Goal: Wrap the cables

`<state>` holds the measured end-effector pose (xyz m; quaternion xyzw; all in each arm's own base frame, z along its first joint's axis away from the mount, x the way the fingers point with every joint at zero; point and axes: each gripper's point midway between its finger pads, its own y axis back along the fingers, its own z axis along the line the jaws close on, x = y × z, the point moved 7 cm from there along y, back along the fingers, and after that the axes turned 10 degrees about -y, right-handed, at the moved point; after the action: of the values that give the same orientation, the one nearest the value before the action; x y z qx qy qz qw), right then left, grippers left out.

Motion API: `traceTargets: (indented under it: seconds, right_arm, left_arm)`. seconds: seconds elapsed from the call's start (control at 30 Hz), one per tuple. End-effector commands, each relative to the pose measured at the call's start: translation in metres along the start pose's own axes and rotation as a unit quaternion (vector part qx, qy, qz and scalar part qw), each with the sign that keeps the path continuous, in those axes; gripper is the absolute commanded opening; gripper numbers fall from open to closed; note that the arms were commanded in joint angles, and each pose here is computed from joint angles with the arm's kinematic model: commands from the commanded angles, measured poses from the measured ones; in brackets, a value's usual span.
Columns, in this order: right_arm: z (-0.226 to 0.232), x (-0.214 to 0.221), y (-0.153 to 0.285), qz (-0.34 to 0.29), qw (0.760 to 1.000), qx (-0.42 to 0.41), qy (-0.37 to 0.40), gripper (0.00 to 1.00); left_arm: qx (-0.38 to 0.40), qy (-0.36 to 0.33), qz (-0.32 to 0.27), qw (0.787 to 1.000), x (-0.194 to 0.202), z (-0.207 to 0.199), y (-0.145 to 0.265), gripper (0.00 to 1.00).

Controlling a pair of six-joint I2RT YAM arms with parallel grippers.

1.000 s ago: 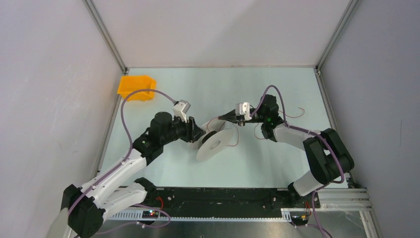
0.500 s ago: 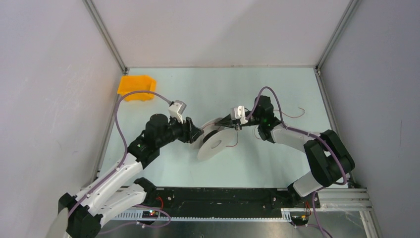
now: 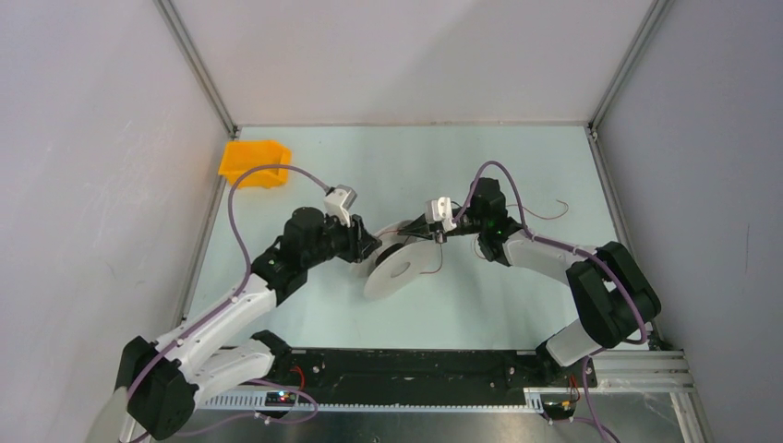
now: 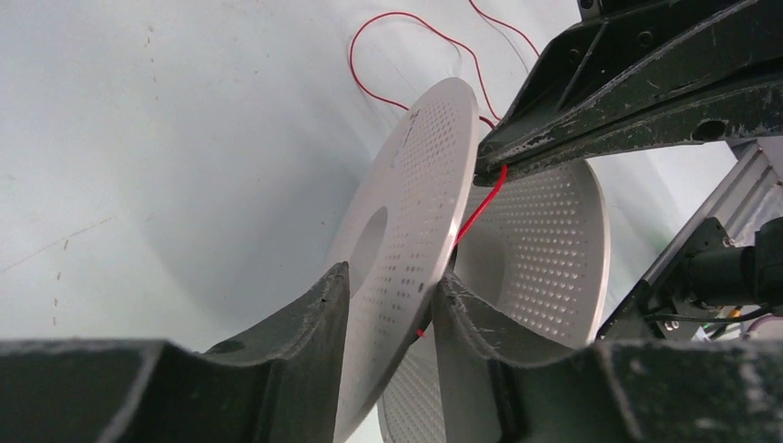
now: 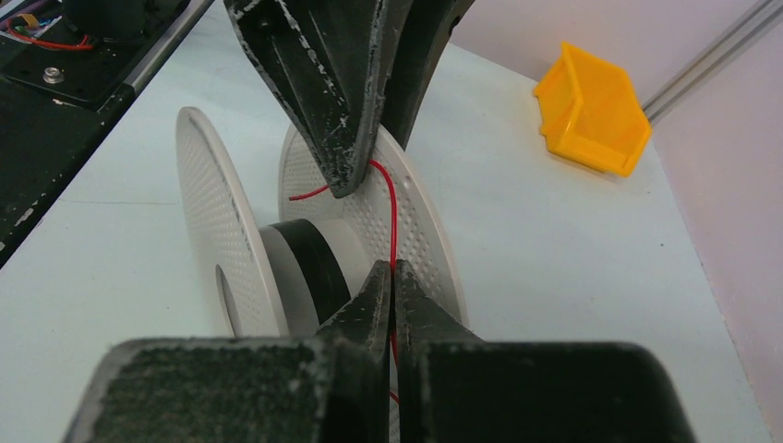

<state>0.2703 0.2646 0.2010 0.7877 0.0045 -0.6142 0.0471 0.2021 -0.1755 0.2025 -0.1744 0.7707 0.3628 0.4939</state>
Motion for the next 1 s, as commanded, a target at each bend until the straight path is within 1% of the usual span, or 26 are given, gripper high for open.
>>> traceTargets:
  seconds: [0.0, 0.03, 0.23, 0.37, 0.47, 0.57, 0.63, 0.7, 0.83, 0.97]
  right_arm:
    - [-0.008, -0.010, -0.004, -0.007, 1.000, -0.001, 0.011, 0.00]
    - [-0.008, -0.008, -0.005, -0.006, 1.000, -0.002, 0.008, 0.00]
    - [-0.007, -0.007, -0.005, -0.006, 1.000, -0.003, 0.007, 0.00]
    - [-0.007, -0.006, -0.004, -0.003, 1.000, -0.002, 0.003, 0.00]
    - [-0.008, -0.005, -0.003, -0.002, 1.000, -0.001, 0.001, 0.00]
    - [-0.007, -0.003, -0.002, 0.000, 1.000, -0.003, -0.001, 0.00]
    - [-0.006, 0.000, 0.000, 0.003, 1.000, -0.006, -0.009, 0.00]
    - [-0.004, 0.003, 0.002, 0.004, 1.000, -0.017, -0.023, 0.00]
    - [0.003, 0.008, 0.001, -0.010, 0.997, -0.053, -0.051, 0.00]
    - [-0.002, 0.006, 0.000, -0.029, 0.996, -0.062, -0.050, 0.00]
  left_arm:
    - [-0.020, -0.029, -0.015, 0.999, 0.001, 0.007, -0.005, 0.39]
    - [-0.020, -0.030, -0.012, 0.999, 0.003, 0.007, -0.006, 0.36]
    - [-0.036, -0.038, -0.001, 0.999, 0.010, 0.009, -0.010, 0.27]
    - [-0.044, -0.046, 0.002, 0.998, 0.012, 0.009, -0.010, 0.25]
    - [-0.053, -0.054, 0.006, 0.997, 0.014, 0.009, -0.011, 0.19]
    - [-0.064, -0.062, 0.010, 0.996, 0.015, 0.010, -0.011, 0.17]
    - [-0.064, -0.065, 0.012, 0.996, 0.015, 0.009, -0.011, 0.19]
    - [-0.064, -0.066, 0.011, 0.996, 0.015, 0.008, -0.010, 0.26]
    - [-0.048, -0.071, 0.011, 0.996, 0.016, 0.004, -0.012, 0.33]
    - [-0.009, -0.075, 0.005, 0.997, 0.017, -0.003, -0.015, 0.37]
